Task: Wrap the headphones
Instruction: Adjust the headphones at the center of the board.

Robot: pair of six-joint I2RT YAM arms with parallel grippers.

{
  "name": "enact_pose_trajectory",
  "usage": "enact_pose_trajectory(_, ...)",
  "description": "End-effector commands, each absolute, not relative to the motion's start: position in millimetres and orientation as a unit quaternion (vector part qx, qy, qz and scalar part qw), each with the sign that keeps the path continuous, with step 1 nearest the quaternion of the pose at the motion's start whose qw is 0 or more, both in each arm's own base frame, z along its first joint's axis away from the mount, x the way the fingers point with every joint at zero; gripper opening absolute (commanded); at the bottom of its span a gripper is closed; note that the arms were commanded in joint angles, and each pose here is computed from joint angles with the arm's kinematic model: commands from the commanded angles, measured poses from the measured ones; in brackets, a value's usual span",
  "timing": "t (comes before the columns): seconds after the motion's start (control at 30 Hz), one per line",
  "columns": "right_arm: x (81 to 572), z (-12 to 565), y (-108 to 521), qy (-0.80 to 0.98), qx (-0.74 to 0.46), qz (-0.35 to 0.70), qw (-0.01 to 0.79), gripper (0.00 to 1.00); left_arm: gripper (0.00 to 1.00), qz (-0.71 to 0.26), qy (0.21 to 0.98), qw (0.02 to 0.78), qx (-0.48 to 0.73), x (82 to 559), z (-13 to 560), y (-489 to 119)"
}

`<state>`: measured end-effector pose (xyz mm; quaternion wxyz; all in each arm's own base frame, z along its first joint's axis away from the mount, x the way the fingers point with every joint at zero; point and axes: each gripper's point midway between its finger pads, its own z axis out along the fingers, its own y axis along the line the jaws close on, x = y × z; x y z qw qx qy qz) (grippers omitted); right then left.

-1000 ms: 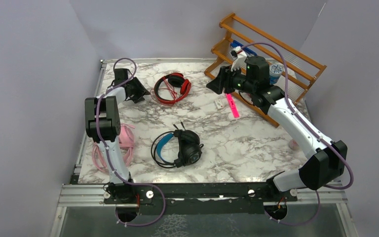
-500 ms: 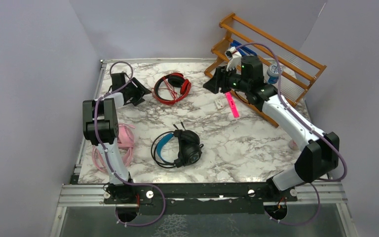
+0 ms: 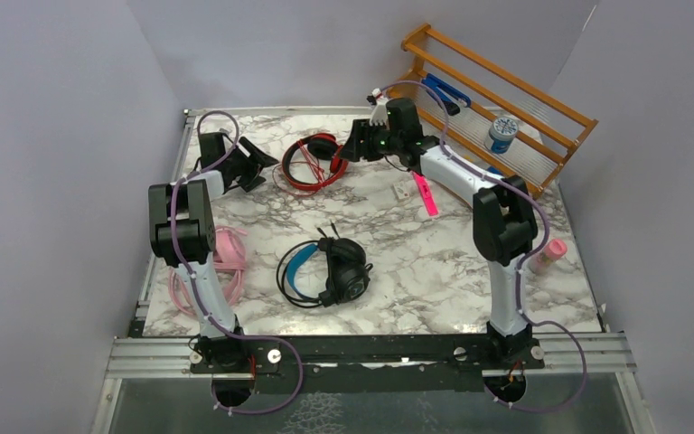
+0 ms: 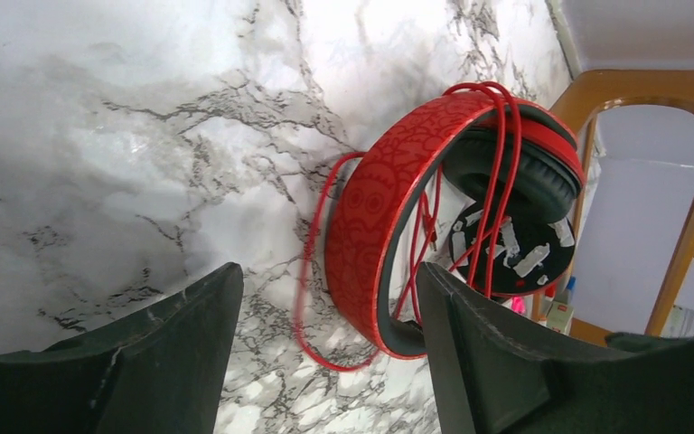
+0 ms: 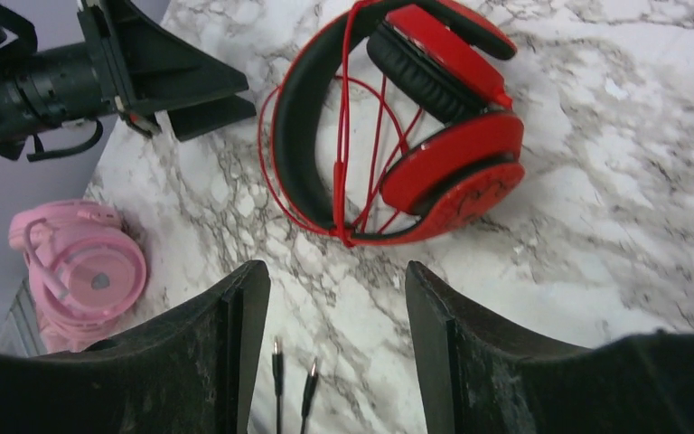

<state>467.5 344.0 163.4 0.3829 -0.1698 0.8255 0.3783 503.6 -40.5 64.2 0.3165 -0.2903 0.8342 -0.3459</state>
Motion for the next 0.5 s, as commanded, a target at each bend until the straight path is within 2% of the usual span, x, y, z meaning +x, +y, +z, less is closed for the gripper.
enact_pose_trajectory(0.0, 491, 172, 369, 0.811, -0.156, 0.395, 0.401, 0.63, 0.75, -0.376, 0.819, 0.327, -0.285, 508, 74, -44)
enact_pose_trajectory(0.1, 499, 159, 371, 0.818, -0.149, 0.385, 0.401, 0.65, 0.78, -0.371, 0.818, 0.330, -0.291, 506, 71, -42)
enact_pose_trajectory(0.27, 507, 135, 372, 0.832, -0.150, 0.369, 0.385, 0.65, 0.74, -0.354, 0.827, 0.318, -0.300, 501, 53, -38)
enact_pose_trajectory(0.3, 507, 133, 373, 0.833, -0.151, 0.368, 0.385, 0.65, 0.71, -0.352, 0.828, 0.317, -0.301, 501, 51, -38)
enact_pose_trajectory(0.37, 508, 130, 373, 0.834, -0.153, 0.367, 0.383, 0.65, 0.58, -0.353, 0.829, 0.314, -0.300, 503, 48, -38)
enact_pose_trajectory(0.47, 508, 126, 373, 0.836, -0.153, 0.365, 0.380, 0.64, 0.46, -0.349, 0.831, 0.311, -0.301, 506, 44, -37)
